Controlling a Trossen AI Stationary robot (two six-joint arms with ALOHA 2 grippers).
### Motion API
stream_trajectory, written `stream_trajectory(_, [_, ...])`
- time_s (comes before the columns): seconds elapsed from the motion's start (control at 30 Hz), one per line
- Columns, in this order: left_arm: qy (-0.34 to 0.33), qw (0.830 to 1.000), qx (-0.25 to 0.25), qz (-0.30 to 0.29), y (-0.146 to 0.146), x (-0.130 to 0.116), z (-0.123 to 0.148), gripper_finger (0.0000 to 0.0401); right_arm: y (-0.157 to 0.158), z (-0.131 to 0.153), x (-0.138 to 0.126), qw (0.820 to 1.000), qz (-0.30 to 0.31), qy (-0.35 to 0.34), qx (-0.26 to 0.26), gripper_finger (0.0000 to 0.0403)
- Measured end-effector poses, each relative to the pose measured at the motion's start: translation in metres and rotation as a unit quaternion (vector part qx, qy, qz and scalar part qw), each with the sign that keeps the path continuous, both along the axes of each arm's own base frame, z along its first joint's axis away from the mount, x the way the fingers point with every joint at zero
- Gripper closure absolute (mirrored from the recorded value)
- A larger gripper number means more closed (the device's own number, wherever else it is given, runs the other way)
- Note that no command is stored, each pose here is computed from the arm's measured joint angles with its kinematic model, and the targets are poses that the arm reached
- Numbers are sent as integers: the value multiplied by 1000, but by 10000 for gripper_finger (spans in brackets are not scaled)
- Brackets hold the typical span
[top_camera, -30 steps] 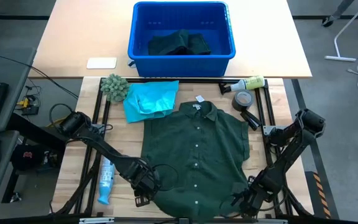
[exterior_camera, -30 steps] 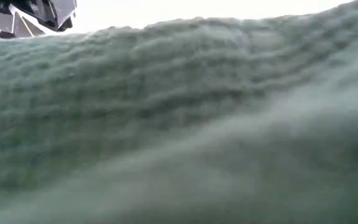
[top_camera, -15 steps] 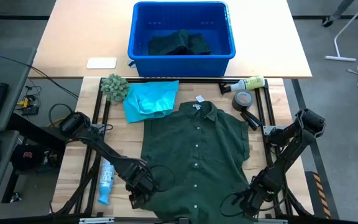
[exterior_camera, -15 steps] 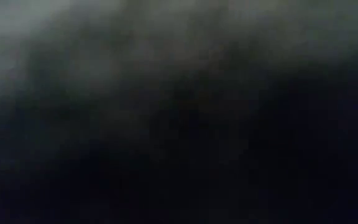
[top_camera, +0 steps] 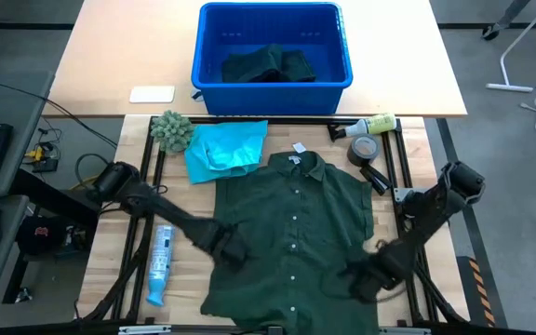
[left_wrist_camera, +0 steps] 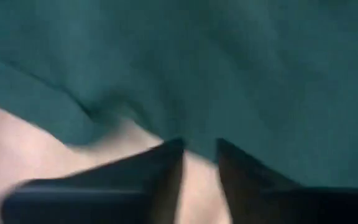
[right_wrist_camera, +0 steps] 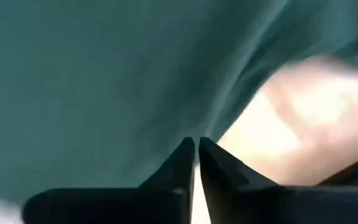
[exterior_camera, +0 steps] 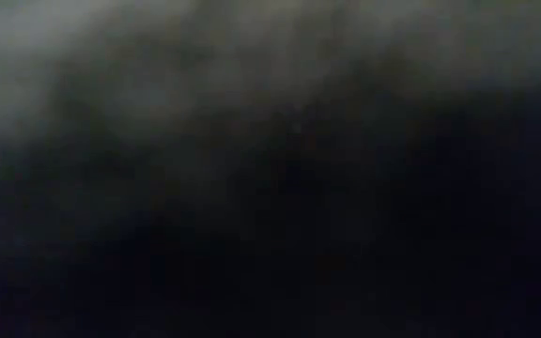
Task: Fold laundry
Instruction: Fold the green polo shirt from the blue laundry bin
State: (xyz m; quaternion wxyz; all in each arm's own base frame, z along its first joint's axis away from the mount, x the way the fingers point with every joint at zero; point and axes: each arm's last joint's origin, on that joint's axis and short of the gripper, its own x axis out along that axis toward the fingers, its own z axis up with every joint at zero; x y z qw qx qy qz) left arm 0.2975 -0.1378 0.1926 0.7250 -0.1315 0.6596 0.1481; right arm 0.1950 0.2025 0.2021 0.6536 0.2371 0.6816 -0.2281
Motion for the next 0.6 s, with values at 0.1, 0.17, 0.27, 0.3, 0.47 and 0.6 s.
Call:
stream_trajectory(0.1, [-44,998,49,24,25,15,1,387,-22,0,18,998,-44,-25,-42,401])
stream_trajectory(0.17, [-73,994,71,31,40,25,2,395,-39,0,32,995,-73,-39,-57,402])
stream_trajectory(0.27, [-110,989,99,26,56,36,3,399,-67,0,52,989,-112,-59,-76,403])
stream_trajectory(0.3, [-121,987,102,22,61,39,0,400,-78,0,59,987,-126,-65,-78,403])
stream_trajectory(0.47, [-123,991,51,8,85,35,-32,401,-129,-5,86,977,-180,-103,-50,403])
stream_trajectory(0.6, [-168,985,-18,24,100,21,-44,401,-168,-16,94,961,-213,-173,27,403])
